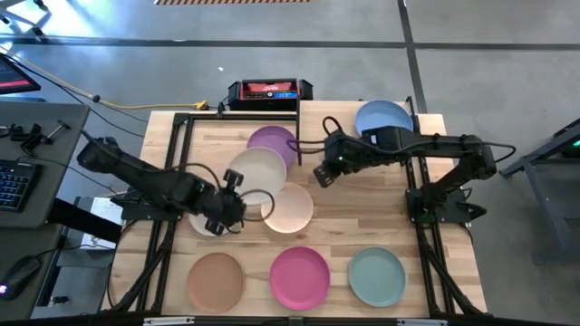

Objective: Place and stack plates onto a shelf
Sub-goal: Stack the white plate on top of the blue plate on the shelf

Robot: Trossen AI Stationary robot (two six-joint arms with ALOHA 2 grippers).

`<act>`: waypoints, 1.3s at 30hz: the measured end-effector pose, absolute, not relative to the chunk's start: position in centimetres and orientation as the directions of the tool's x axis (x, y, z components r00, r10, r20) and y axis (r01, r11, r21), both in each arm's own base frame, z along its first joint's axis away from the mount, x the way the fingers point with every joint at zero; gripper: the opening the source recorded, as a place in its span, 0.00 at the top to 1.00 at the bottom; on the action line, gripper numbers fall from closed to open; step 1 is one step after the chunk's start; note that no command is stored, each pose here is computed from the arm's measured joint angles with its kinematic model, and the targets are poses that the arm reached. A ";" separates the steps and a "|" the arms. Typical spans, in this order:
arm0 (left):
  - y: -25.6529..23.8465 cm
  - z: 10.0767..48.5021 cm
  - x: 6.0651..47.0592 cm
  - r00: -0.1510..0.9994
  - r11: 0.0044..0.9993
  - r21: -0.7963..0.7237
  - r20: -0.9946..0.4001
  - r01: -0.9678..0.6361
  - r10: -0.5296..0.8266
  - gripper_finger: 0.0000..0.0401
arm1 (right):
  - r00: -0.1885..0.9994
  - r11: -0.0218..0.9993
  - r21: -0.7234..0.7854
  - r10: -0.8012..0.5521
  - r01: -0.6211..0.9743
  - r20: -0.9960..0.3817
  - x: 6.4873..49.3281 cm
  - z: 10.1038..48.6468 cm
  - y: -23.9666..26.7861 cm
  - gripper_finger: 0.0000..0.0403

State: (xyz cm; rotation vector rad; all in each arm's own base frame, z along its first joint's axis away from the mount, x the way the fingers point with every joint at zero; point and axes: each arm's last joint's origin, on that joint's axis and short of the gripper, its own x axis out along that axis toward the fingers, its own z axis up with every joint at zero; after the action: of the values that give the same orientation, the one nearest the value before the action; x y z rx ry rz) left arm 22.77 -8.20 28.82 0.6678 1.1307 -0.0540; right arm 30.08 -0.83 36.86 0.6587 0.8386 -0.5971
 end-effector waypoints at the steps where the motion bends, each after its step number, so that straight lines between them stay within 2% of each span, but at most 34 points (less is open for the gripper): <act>1: -8.6 28.6 23.0 0.441 0.789 0.475 -0.848 0.389 0.293 1.00 | 0.552 0.647 0.305 -0.216 0.699 -0.806 30.3 37.0 -0.8 0.67; 5: -9.9 27.9 24.2 0.436 0.709 0.530 -0.835 0.466 0.337 1.00 | 0.600 0.631 0.359 -0.216 0.688 -0.770 30.7 37.3 -0.8 0.66; 13: -12.1 27.3 26.6 0.462 0.505 0.650 -0.760 0.568 0.458 1.00 | 0.606 0.601 0.379 -0.229 0.704 -0.762 30.8 37.4 -0.8 0.66; 20: -13.0 27.8 28.5 0.489 0.415 0.697 -0.711 0.585 0.505 1.00 | 0.604 0.596 0.381 -0.227 0.706 -0.764 30.8 37.4 -0.8 0.66; 27: -13.0 28.5 29.5 0.503 0.372 0.714 -0.690 0.593 0.522 1.00 | 0.608 0.626 0.375 -0.205 0.684 -0.767 30.8 37.4 -0.6 0.66; 39: -12.2 28.8 30.0 0.500 0.377 0.722 -0.681 0.581 0.534 1.00 | 0.556 0.636 0.332 -0.186 0.697 -0.810 31.2 36.4 -0.3 0.66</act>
State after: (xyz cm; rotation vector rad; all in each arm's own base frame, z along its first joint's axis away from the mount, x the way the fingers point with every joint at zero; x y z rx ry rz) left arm 29.98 -12.21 28.76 1.2616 1.1293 -0.0395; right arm 31.17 -0.32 36.37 0.7047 0.8224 -0.5754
